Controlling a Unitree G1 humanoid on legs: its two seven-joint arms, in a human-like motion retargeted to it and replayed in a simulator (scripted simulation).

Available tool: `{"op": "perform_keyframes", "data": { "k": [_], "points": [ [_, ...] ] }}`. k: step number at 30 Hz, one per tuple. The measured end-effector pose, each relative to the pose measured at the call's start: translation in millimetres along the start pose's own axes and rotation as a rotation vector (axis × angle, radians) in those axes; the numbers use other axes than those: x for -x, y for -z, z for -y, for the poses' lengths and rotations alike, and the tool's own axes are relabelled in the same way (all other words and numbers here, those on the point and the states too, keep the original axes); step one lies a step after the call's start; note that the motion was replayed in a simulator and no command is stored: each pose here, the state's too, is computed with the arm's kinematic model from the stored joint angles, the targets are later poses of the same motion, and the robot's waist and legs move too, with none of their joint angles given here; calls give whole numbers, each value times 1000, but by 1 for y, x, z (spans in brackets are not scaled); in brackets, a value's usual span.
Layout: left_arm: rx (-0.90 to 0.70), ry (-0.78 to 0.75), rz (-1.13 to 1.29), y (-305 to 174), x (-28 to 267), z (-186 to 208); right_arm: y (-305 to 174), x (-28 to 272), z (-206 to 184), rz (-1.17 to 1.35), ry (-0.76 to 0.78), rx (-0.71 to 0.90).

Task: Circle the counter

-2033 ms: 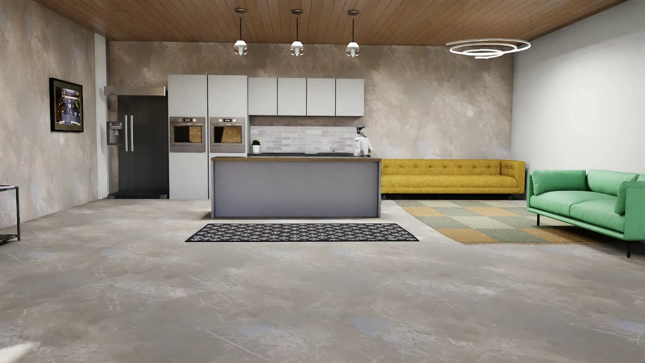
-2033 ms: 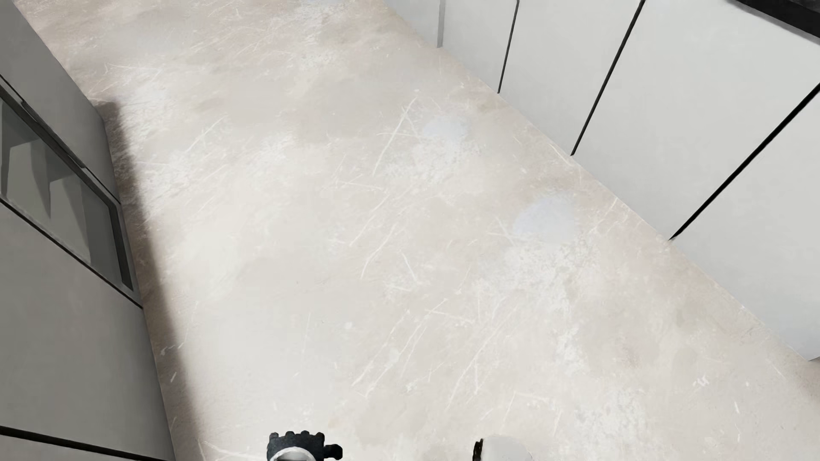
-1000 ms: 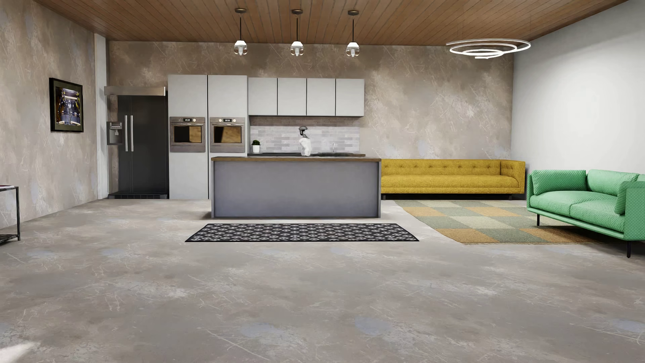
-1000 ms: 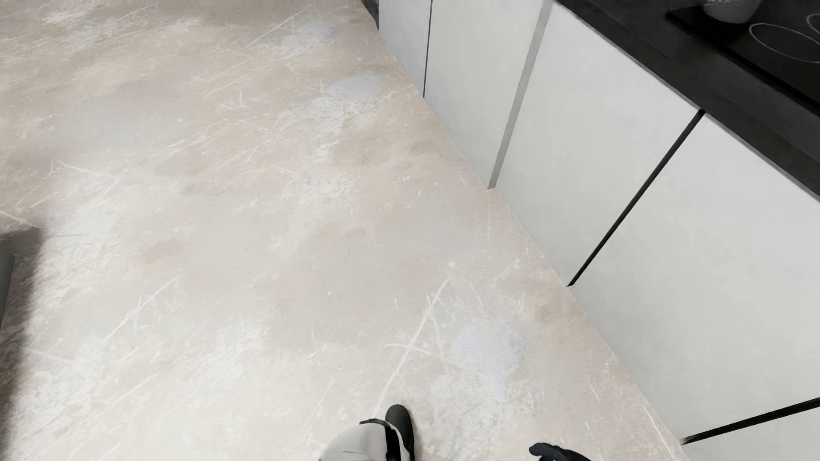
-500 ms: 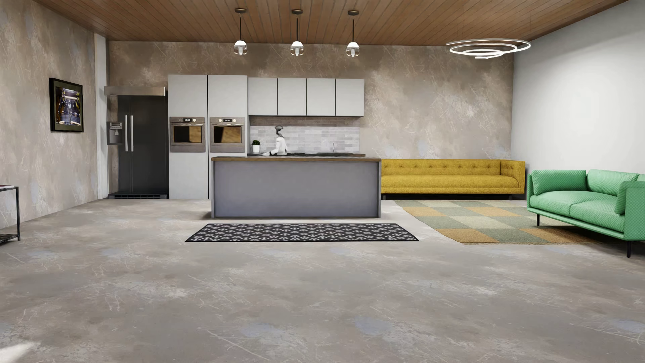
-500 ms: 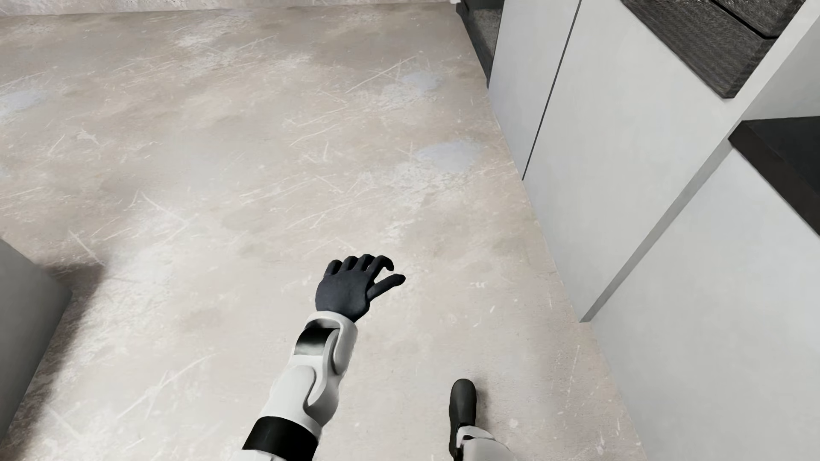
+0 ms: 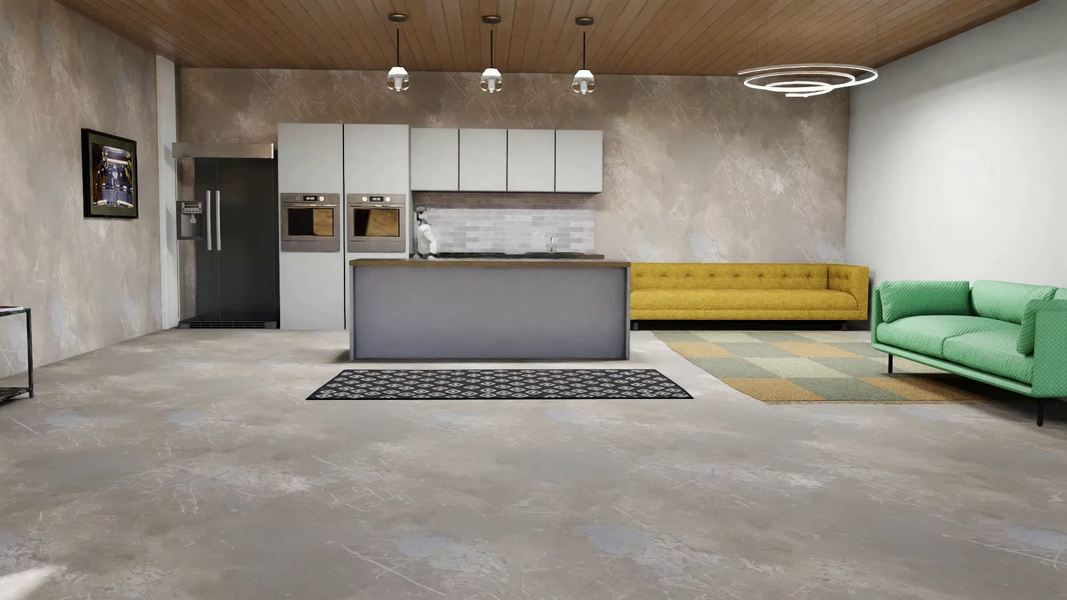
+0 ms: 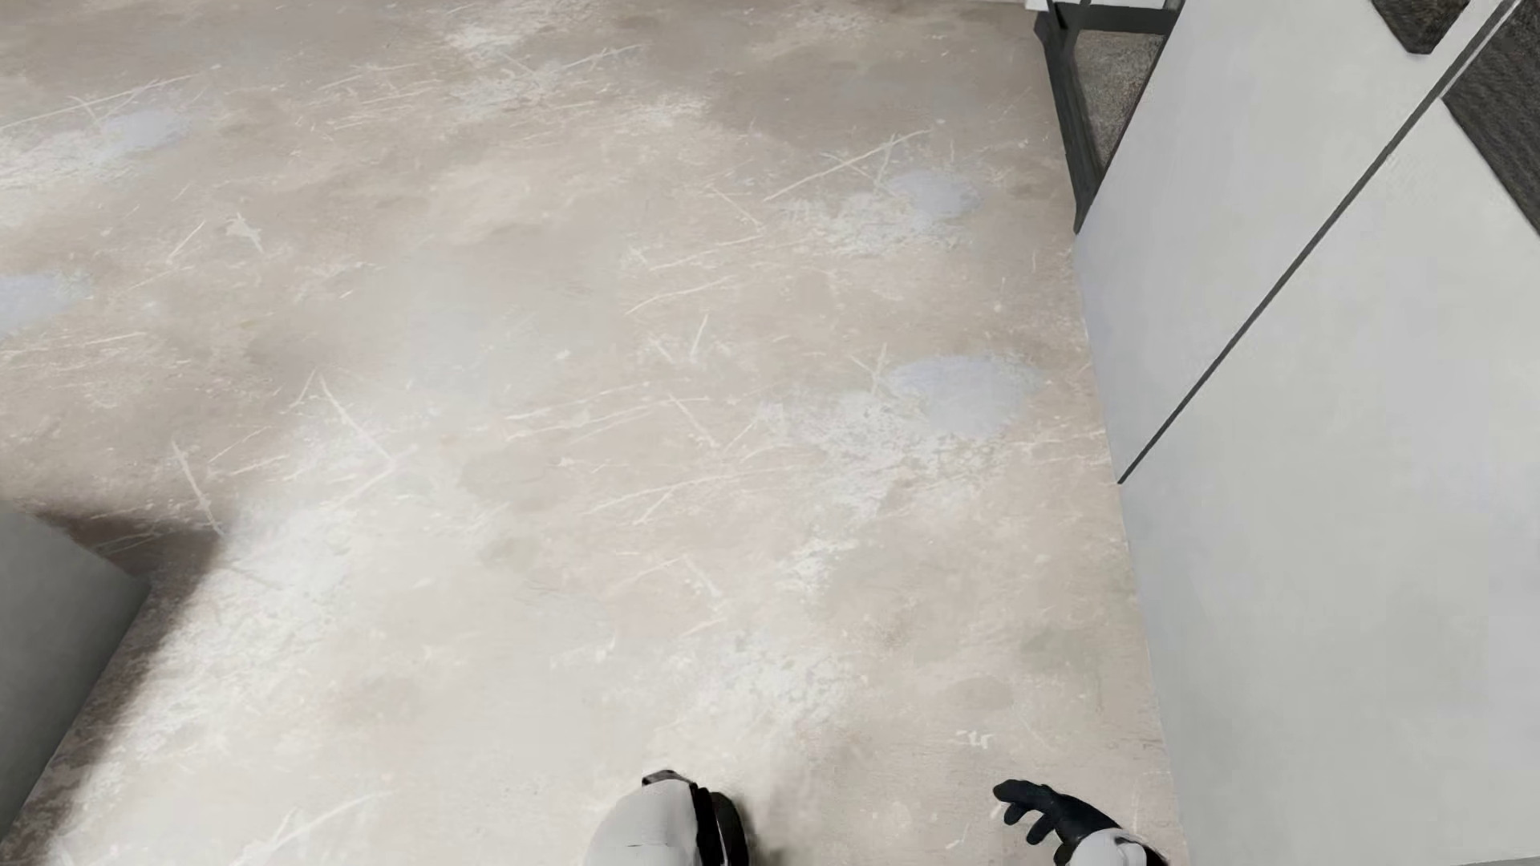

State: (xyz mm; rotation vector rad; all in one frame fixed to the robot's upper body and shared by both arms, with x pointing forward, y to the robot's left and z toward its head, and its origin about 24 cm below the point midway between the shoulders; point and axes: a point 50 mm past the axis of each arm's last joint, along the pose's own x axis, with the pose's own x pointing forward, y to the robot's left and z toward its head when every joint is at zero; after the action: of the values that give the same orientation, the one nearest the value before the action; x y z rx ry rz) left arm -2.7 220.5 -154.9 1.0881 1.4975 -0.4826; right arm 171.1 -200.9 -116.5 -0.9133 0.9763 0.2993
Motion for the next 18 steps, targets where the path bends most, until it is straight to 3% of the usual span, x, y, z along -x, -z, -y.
{"op": "perform_keyframes", "data": {
  "k": [3,6,10,12,14,16,17,18],
  "points": [
    [8,113,-75,15,7,34,-19,-4,29,35,77,38],
    [-145,81,-17,-2,4,19,5,-1,23,-37,82,-19],
    [232,-167,58,-40,12,-22,46,8,-21,-179,-81,-8],
    [274,-181,132,-69,12,-51,59,17,-49,-223,-157,-22],
    [-68,-243,250,-114,21,-88,64,25,-69,-239,-210,-30],
    [-645,-558,422,-175,62,-130,64,30,-78,-237,-218,-41],
    [-789,-772,514,-201,94,-147,61,31,-80,-218,-215,-46],
    [-775,-939,643,-220,127,-157,60,33,-80,-202,-204,-50]
  ]
}}
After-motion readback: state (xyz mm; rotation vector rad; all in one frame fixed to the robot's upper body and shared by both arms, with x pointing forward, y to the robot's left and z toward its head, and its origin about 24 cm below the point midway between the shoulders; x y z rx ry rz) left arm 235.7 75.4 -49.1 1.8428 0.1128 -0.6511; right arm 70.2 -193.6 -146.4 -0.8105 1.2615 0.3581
